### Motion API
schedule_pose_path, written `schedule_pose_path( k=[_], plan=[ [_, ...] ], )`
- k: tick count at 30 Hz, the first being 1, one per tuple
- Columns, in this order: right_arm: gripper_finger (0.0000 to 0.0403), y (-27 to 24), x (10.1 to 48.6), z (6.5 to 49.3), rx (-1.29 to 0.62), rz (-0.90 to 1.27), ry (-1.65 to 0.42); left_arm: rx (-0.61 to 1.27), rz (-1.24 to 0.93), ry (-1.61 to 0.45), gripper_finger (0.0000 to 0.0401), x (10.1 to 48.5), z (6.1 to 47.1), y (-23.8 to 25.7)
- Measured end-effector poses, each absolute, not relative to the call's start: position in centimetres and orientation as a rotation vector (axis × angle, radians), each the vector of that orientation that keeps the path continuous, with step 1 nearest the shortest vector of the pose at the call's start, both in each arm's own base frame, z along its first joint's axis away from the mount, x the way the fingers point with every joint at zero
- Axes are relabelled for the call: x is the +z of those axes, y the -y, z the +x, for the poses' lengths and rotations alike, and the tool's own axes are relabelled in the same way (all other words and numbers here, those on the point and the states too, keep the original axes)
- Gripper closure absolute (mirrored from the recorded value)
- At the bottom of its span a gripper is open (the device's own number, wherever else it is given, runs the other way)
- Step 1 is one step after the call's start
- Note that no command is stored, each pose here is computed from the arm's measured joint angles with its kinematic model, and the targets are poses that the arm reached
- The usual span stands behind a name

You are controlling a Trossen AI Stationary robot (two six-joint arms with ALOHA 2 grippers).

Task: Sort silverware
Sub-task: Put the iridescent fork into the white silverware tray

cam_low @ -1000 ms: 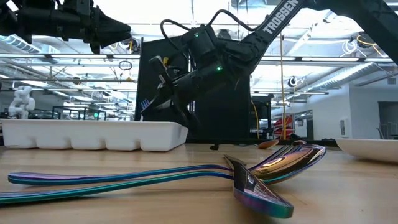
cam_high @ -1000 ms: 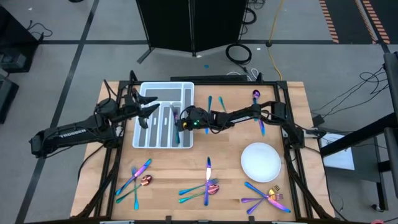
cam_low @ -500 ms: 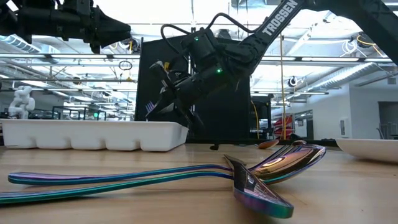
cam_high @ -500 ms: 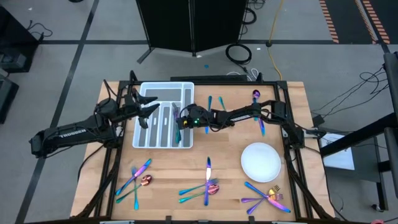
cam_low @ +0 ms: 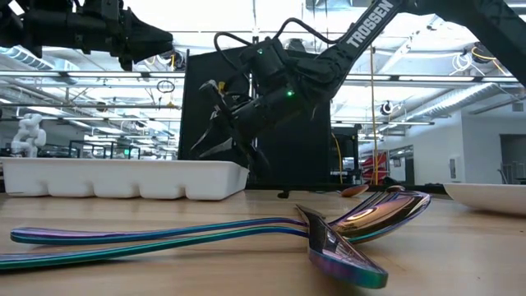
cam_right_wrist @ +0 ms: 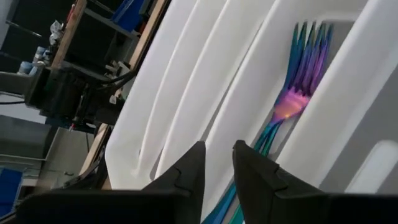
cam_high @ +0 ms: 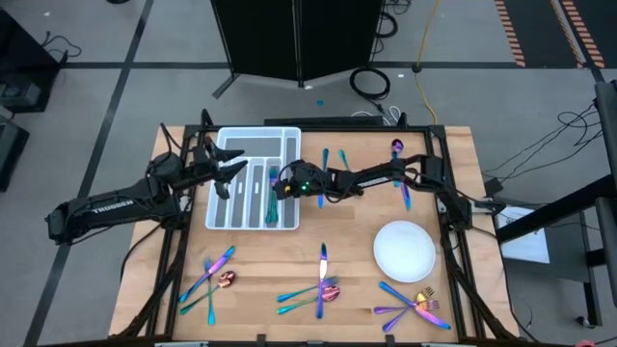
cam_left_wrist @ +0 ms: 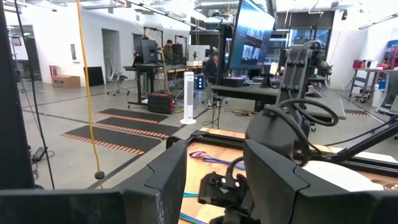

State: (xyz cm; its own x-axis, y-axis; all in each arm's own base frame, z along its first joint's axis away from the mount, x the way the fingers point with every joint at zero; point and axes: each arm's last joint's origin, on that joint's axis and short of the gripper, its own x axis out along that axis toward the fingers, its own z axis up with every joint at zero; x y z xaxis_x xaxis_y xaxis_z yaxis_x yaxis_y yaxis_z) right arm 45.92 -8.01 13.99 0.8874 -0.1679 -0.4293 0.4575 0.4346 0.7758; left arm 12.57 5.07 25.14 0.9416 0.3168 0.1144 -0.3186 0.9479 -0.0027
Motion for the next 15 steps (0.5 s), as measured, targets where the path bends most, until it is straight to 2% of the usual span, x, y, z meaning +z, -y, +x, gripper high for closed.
schedule_pose_path(
  k=[7, 15],
  plan=[
    [0.033, 8.6, 16.0, 45.6, -0.301, 0.937, -0.309, 0.324, 0.016, 0.113, 0.0241, 25.1, 12.6, -5.1],
    [0.0331, 6.1, 23.2, 43.2, -0.215, 0.726, -0.357, 0.285, 0.016, 0.112, 0.0241, 25.1, 12.6, -5.0]
  ],
)
